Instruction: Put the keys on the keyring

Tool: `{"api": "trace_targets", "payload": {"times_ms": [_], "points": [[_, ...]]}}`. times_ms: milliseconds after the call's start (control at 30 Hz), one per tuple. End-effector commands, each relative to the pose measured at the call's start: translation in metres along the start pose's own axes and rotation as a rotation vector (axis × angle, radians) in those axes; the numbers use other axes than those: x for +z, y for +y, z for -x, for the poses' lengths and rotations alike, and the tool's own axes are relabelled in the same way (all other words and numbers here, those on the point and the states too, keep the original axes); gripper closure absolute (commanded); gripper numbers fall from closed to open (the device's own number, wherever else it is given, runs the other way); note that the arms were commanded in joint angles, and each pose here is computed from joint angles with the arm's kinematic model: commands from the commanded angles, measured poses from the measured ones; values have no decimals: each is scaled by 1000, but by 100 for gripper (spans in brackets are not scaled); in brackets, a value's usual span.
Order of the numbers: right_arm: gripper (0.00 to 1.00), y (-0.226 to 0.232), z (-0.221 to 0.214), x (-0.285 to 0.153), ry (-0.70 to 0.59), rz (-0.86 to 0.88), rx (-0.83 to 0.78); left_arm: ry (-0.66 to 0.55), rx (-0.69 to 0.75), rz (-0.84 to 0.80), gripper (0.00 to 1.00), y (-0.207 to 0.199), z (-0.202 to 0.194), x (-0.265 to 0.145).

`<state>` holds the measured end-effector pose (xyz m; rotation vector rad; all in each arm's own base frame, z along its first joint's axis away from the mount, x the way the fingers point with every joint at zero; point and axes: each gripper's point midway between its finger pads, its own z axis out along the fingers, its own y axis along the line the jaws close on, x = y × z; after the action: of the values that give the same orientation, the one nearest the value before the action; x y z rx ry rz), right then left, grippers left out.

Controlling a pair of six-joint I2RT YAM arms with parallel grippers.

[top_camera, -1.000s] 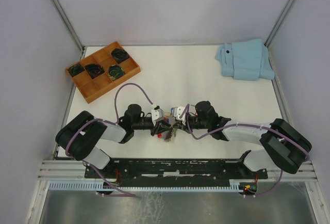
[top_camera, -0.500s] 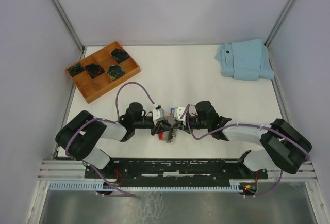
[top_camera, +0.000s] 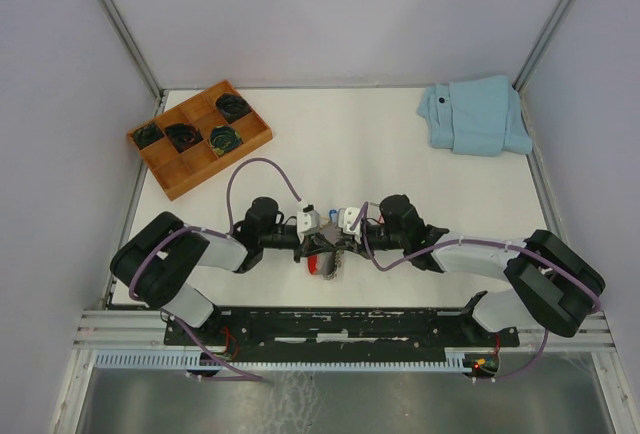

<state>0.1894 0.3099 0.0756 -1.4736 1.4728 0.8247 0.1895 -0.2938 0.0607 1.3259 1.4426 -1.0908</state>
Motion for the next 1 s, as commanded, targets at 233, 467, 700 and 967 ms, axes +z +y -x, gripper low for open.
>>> {"api": "trace_targets", "payload": {"times_ms": [233, 467, 700, 967], "points": [[77, -5, 13, -11, -5, -39, -9, 51, -19, 120, 97, 21, 23, -6], [59, -16, 16, -23, -18, -145, -7, 183, -59, 201, 97, 24, 21, -8], [59, -25, 8, -24, 0, -197, -22, 339, -62, 285, 97, 27, 15, -9], [61, -10, 6, -12, -54, -105, -63, 392, -47, 273, 97, 19, 21, -6]]}}
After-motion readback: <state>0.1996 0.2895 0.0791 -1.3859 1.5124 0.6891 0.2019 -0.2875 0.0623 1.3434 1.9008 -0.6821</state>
